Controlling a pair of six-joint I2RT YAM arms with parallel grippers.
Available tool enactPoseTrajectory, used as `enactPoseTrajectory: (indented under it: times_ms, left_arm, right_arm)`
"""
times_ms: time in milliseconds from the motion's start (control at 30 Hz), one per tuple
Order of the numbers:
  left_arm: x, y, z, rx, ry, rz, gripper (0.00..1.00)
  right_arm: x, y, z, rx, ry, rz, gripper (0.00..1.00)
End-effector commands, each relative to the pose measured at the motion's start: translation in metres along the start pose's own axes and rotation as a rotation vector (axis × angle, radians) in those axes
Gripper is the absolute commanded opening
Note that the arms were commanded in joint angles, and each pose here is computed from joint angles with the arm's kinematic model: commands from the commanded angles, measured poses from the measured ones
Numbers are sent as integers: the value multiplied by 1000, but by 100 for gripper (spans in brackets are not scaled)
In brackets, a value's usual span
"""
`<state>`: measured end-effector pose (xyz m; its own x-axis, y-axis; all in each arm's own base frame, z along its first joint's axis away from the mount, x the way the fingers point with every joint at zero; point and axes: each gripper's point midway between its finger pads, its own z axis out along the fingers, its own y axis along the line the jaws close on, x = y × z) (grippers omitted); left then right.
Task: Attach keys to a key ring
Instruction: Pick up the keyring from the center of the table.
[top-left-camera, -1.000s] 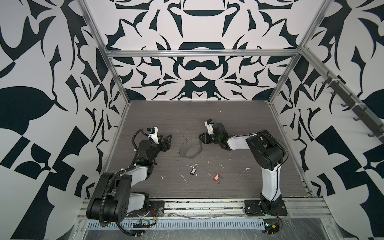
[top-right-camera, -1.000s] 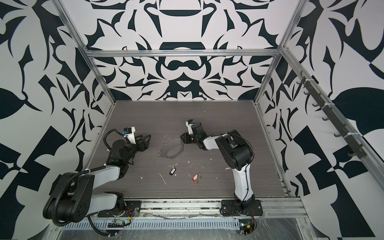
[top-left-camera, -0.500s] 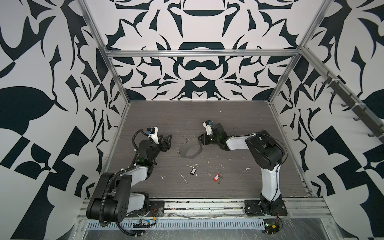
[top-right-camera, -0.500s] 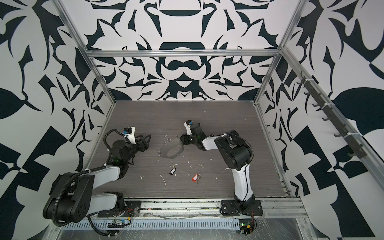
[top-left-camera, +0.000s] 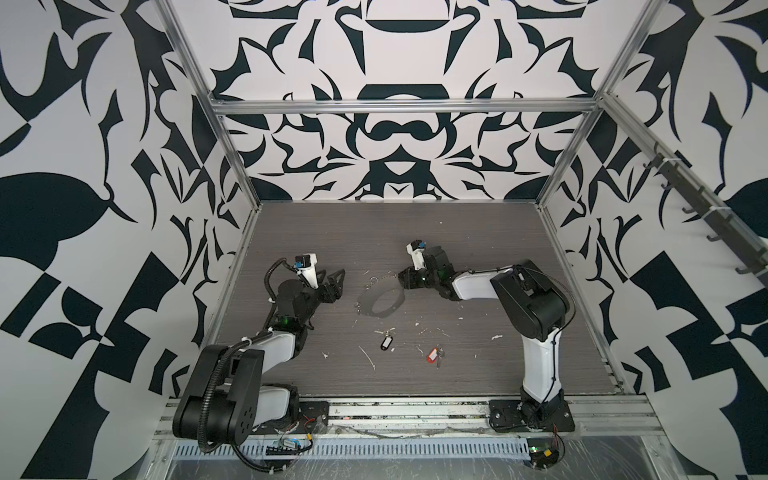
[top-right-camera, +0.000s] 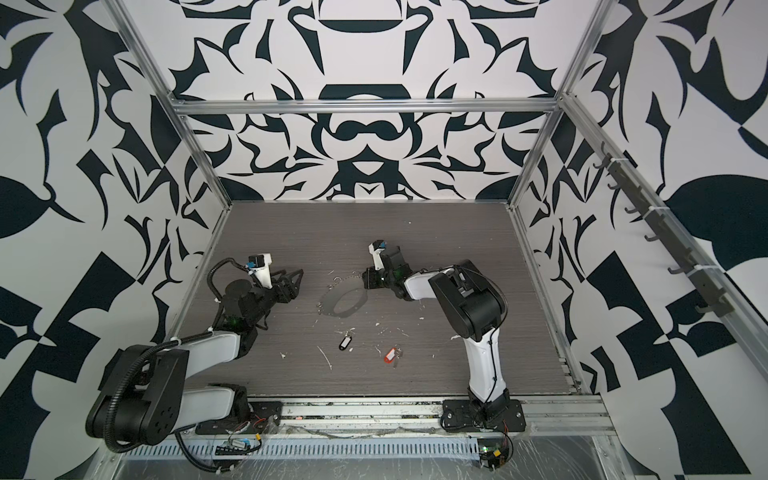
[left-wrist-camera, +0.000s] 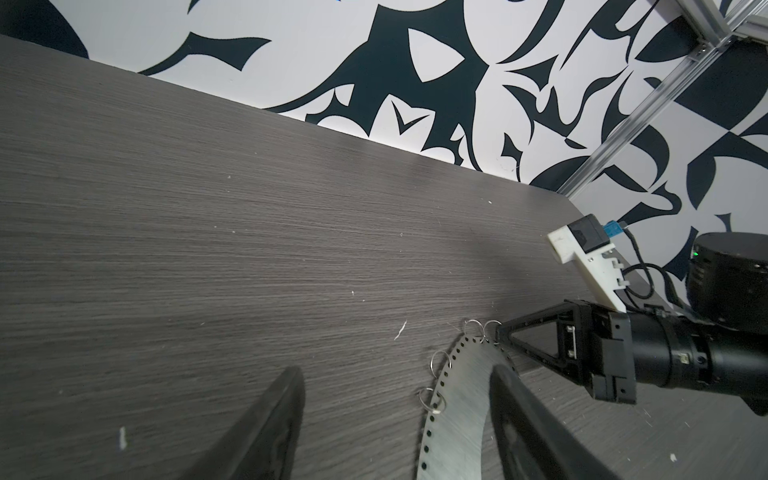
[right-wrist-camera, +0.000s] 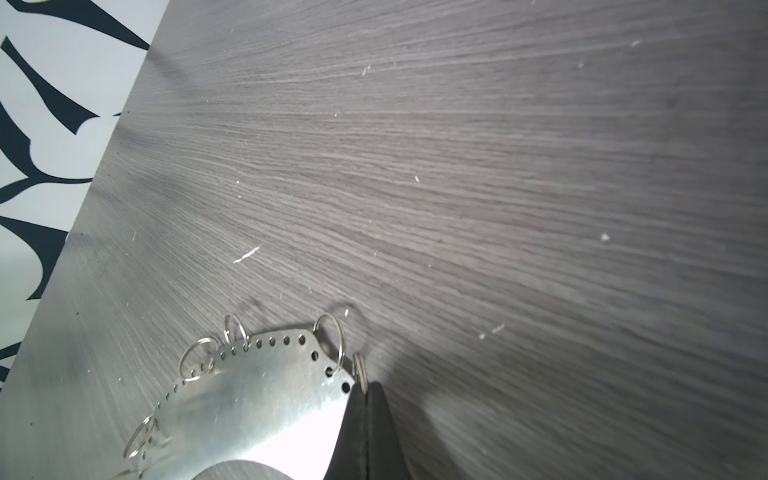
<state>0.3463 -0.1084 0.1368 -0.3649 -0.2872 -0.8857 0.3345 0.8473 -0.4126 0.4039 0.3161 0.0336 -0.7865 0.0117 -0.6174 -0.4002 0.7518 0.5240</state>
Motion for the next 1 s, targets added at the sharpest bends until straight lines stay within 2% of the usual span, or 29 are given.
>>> enactPoseTrajectory:
  times_ms: [0,200,400,433,600,700,767,867,967]
  left_arm:
    - [-5,-10,-3,40,-27,27,73]
    - [-2,-21,-5,94,-31,55,72]
    - [5,-40,-9,171,-36,123,71]
    - [-2,-50,-13,198,-64,154,71]
    - [9,-79,-13,286,-54,266,71]
    - [6,-87,-11,324,-59,286,69]
    - [15,-92,-8,374,-30,295,67]
    - [11,-112,-17,490,-87,343,61]
    - [1,-130,-32,588,-163,368,61]
  right_arm:
    - [-17,16,-16,-26,-51,-47,0]
    - [-19,33,-36,-87,-94,-150,0]
    - [-16,57,-65,-174,-164,-298,0]
    - [-16,62,-70,-185,-180,-324,0]
    - [-9,74,-92,-210,-230,-437,0]
    - [-6,79,-104,-215,-263,-492,0]
    - [-6,82,-112,-215,-284,-523,0]
    - [-5,84,-123,-210,-306,-557,0]
    - [-6,88,-133,-200,-329,-580,0]
